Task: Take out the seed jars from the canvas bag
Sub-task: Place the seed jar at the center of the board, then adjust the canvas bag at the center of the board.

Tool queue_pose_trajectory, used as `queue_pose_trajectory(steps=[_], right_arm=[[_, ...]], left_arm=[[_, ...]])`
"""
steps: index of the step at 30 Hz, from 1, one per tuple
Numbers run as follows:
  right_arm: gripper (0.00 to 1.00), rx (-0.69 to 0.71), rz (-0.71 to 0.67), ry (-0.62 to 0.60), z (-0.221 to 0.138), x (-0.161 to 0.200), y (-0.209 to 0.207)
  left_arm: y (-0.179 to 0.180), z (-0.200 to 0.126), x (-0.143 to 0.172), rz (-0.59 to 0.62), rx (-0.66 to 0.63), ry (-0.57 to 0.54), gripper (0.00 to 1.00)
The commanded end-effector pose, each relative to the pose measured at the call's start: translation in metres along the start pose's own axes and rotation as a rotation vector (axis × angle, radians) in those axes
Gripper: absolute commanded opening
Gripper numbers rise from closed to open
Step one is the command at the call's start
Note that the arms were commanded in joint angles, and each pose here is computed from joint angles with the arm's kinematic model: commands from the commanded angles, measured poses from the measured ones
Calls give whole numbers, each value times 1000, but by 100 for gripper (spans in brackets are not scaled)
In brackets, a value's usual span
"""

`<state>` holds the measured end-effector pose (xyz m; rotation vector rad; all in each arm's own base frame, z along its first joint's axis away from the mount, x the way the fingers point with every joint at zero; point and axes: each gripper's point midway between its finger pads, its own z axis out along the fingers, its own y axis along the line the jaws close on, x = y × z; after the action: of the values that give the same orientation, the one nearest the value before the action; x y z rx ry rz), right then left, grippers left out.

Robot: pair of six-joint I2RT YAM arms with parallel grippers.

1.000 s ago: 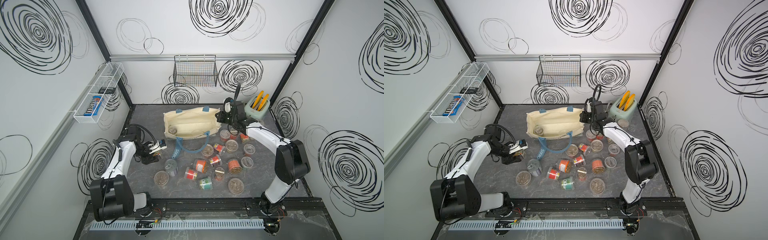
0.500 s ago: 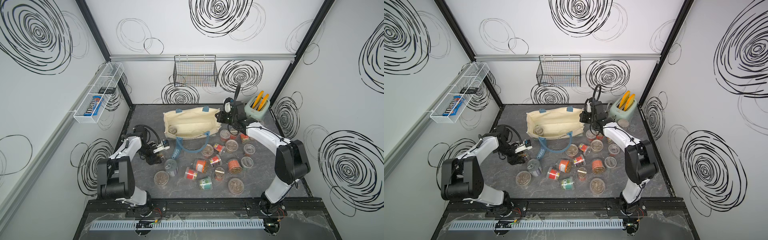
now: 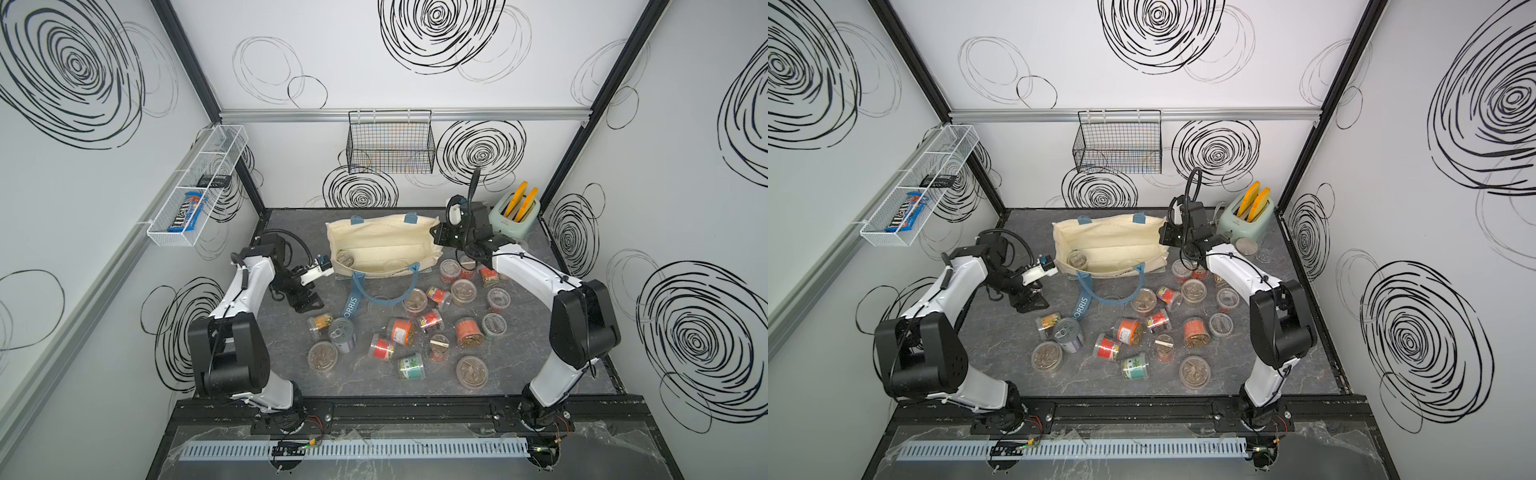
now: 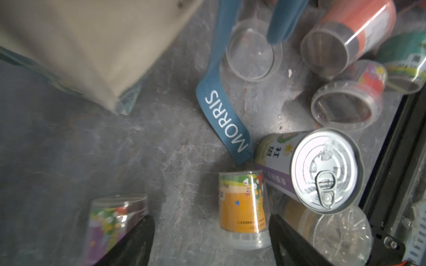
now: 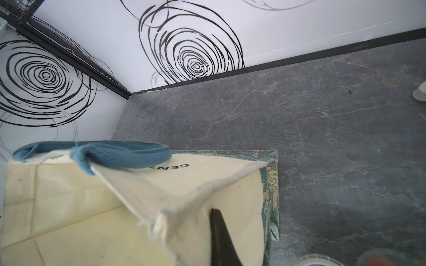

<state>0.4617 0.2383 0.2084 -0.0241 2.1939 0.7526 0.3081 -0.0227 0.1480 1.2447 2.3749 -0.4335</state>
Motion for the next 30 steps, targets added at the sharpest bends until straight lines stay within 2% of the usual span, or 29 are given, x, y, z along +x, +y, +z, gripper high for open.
queue_pose_trajectory(steps=[1, 3, 5, 11, 14, 17, 20, 23, 24, 26, 27, 28, 29, 30], right_arm=[[11, 18, -16, -2, -3, -6, -2], [11, 26, -21, -4, -4, -6, -3], [11, 31, -21, -4, -4, -5, -4], [11, 42, -26, -12, -7, -7, -5], [16, 35, -21, -13, -6, -6, -3], [18, 32, -22, -11, -5, -5, 0], [18, 38, -27, -14, -7, -4, 1], [17, 44, -27, -18, -9, -2, -1], [18, 47, -27, -17, -9, -1, -1], [19, 53, -27, -18, -11, 1, -2], [32, 55, -31, -22, -13, 0, -3], [46, 54, -39, -24, -14, -1, -2], [55, 40, -68, -22, -16, -2, 1], [65, 15, -101, -22, -18, -5, 5]], left_arm=[[-1, -46, -42, -121, 17, -120, 84], [5, -68, -69, -167, 17, -188, 81], [-7, -82, -88, -196, 102, -234, 75], [33, -85, -131, -535, 115, -368, 79], [42, -78, -145, -574, 101, -407, 80], [60, -61, -145, -590, -96, -374, 88], [83, -48, -142, -633, -273, -371, 82], [107, -38, -137, -619, -479, -334, 78], [113, -35, -138, -603, -530, -326, 73], [120, -29, -141, -588, -564, -327, 54], [119, -26, -147, -574, -534, -338, 38], [115, -23, -154, -555, -492, -350, 28], [111, -23, -160, -540, -454, -366, 16], [106, -24, -166, -523, -428, -385, 10]])
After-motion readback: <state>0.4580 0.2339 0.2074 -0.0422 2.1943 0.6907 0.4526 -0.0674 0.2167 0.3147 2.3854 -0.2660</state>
